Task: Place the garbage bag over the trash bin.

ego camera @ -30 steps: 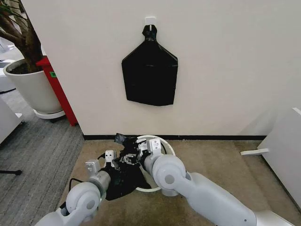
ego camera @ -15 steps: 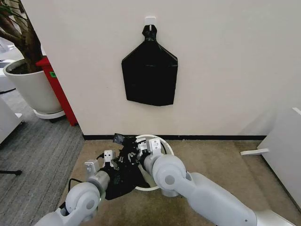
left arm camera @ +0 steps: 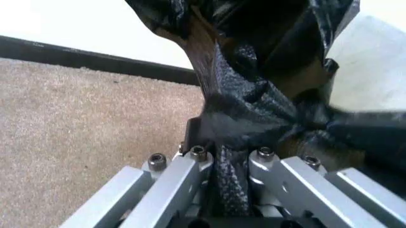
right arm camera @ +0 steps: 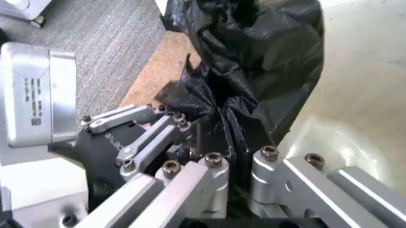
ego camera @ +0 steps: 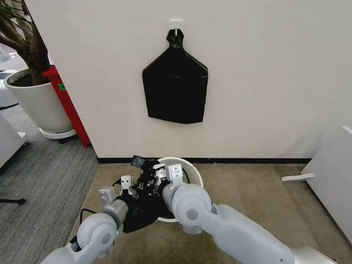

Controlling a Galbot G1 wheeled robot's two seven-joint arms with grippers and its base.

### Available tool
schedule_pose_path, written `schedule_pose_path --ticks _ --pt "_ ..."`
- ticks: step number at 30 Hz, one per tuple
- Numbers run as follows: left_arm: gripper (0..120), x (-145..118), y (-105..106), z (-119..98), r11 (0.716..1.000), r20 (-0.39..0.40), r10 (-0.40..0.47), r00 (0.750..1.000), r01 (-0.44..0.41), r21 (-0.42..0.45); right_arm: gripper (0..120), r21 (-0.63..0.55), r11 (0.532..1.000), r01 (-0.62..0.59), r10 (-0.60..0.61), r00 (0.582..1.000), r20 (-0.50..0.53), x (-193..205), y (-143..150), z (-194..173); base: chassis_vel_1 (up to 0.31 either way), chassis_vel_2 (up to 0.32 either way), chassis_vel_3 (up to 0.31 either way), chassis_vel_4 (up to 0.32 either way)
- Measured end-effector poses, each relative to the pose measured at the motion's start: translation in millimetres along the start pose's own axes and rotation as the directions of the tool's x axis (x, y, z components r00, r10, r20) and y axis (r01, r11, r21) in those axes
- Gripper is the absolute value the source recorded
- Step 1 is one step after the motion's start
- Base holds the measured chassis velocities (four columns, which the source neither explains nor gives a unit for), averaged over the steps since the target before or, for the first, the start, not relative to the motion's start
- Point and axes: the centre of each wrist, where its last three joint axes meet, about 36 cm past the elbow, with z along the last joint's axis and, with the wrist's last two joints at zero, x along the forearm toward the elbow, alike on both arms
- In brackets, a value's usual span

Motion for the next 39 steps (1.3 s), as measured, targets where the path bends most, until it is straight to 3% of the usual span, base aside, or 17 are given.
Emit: schedule_pose_path --ticks 15,25,30,39 --pt "4 -1.1 4.0 5.8 1.0 0.017 -0.003 1.0 0.004 -0.008 0 0.011 0.998 -0.06 0.06 0.996 0.059 13.1 -30.6 -12.1 0.0 0.0 0.0 0.0" --pt "4 0.7 3.1 14.4 1.0 0.004 -0.019 1.0 0.019 0.014 1 0.006 0.999 -0.051 0.051 0.997 0.065 17.7 -29.2 -4.5 0.0 0.0 0.0 0.0" --pt "4 0.8 2.7 17.3 0.999 -0.003 -0.026 1.0 0.026 0.022 26 -0.052 0.998 0.027 -0.025 0.999 0.042 21.0 -17.3 -9.9 0.0 0.0 0.0 0.0" --pt "4 -0.8 3.1 18.0 0.999 -0.002 -0.028 1.0 0.028 0.019 54 -0.066 0.996 0.053 -0.053 0.999 0.009 15.9 -3.7 -9.4 0.0 0.0 0.0 0.0"
